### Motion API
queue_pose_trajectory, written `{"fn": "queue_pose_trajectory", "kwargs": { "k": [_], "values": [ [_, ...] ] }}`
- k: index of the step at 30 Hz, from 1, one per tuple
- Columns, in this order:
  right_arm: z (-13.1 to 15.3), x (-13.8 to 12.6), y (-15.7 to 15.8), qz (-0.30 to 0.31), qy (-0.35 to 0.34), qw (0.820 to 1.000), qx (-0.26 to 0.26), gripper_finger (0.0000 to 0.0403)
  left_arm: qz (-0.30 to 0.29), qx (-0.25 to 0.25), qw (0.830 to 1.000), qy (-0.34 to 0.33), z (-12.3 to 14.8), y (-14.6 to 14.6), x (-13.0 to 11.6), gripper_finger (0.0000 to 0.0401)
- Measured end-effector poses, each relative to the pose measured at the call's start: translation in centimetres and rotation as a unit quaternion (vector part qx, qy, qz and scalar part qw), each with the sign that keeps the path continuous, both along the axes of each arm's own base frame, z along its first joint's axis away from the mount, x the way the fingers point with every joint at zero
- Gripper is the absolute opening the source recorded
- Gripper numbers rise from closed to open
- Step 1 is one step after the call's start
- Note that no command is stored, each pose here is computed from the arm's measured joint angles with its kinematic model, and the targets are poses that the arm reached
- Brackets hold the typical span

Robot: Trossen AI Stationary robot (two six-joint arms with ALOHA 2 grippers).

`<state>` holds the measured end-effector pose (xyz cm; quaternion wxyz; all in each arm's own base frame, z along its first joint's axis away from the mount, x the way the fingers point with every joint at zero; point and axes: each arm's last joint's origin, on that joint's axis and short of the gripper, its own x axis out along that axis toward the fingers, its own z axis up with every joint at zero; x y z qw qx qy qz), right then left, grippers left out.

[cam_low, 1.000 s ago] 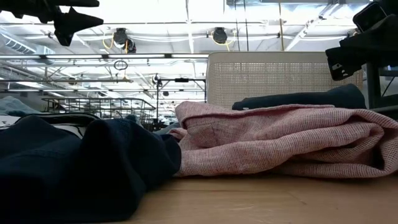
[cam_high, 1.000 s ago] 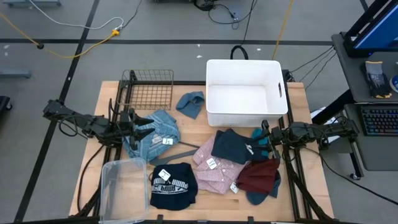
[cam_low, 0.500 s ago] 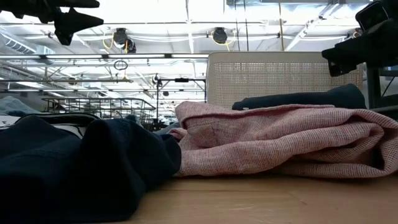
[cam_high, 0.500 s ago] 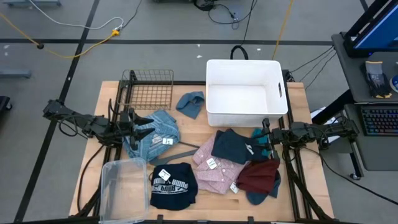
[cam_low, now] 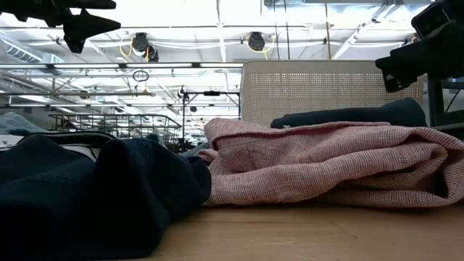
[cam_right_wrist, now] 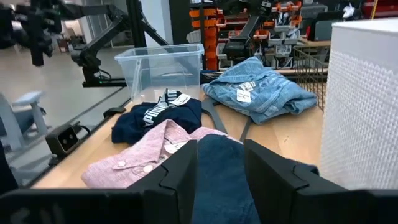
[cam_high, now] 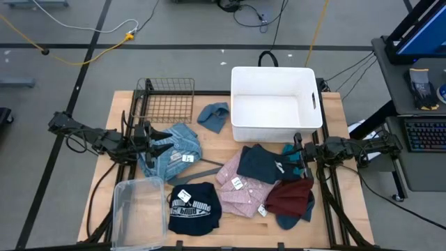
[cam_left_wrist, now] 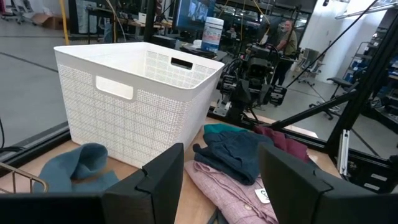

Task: Pick & Place Cloths
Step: Put the dark blue underwear into the black basket

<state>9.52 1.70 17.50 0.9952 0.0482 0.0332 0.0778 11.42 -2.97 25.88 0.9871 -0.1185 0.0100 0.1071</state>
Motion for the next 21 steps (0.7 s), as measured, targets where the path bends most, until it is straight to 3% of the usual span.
{"fn": "queue_pose_trajectory", "kwargs": {
  "k": [7,13,21],
  "values": [
    [0.00,0.00,0.00,-0.004,0.011,0.998,0.070,0.0121,0.000,0.000,1.000,0.000,-0.01,0.00,0.00,0.0209],
    [0.01,0.00,0.00,-0.004,0.012,0.997,0.075,0.0121,0.000,0.000,1.000,0.000,-0.01,0.00,0.00,0.0209],
    [0.38,0.01,0.00,-0.005,0.004,0.990,0.140,0.0121,0.000,0.000,1.000,0.000,-0.01,0.00,0.00,0.0209]
  ]
}}
